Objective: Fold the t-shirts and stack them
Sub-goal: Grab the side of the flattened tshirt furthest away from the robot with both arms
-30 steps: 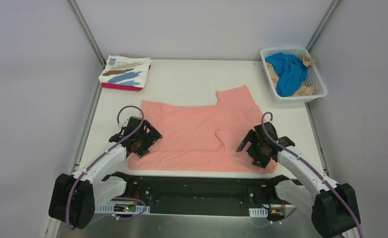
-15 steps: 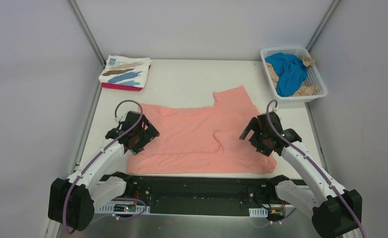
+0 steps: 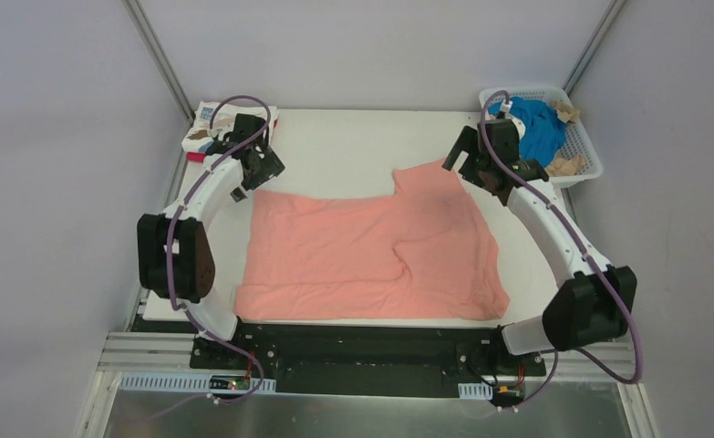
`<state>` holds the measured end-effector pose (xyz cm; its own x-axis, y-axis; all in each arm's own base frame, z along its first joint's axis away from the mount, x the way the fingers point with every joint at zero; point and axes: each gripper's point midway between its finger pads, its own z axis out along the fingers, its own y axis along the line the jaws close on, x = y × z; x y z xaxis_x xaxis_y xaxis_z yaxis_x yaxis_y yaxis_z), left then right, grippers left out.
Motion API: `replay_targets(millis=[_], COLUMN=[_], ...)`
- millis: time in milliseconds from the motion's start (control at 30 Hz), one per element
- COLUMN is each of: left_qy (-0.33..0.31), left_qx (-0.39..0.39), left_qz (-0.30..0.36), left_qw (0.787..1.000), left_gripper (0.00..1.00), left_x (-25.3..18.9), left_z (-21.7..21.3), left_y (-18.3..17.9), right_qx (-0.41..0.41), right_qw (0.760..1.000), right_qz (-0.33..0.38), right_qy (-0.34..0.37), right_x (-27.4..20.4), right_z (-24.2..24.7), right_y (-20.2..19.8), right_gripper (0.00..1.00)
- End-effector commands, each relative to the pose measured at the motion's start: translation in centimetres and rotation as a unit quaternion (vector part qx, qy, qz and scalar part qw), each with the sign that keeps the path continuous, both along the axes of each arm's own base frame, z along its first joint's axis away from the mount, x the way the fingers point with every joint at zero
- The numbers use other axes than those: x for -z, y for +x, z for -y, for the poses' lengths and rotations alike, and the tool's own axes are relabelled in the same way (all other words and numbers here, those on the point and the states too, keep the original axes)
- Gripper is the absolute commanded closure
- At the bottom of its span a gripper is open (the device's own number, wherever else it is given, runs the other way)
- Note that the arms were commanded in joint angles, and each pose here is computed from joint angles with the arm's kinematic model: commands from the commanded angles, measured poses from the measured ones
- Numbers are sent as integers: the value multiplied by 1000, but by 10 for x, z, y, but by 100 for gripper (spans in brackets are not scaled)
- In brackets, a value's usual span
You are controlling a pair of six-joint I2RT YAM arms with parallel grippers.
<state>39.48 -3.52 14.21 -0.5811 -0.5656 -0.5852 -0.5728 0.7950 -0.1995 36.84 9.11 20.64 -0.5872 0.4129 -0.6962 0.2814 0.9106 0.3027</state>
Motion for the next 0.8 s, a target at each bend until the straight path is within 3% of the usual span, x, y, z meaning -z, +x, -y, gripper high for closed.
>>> replay_targets(millis=[0,133,300,767], left_qy=[46,41,25,-2], left_qx=[-26,-47,-58,-70], left_qz=[-59,-86,-125,-141], left_qw=[997,994,990,988], left_gripper=[1,6,23,40], left_x=[16,40,80,117], left_z=[-30,-44,-54,-53], left_y=[9,27,44,54], right_qx=[-14,-20,-19,-19], right_qw=[1000,1000,1000,998], right_qz=[22,2,-21,-45], right_qy=[-14,-12,6,28], right_x=[-19,-4,13,31], right_z=[1,-2,-1,-1], right_y=[39,56,65,65], right_gripper=[1,1,1,0])
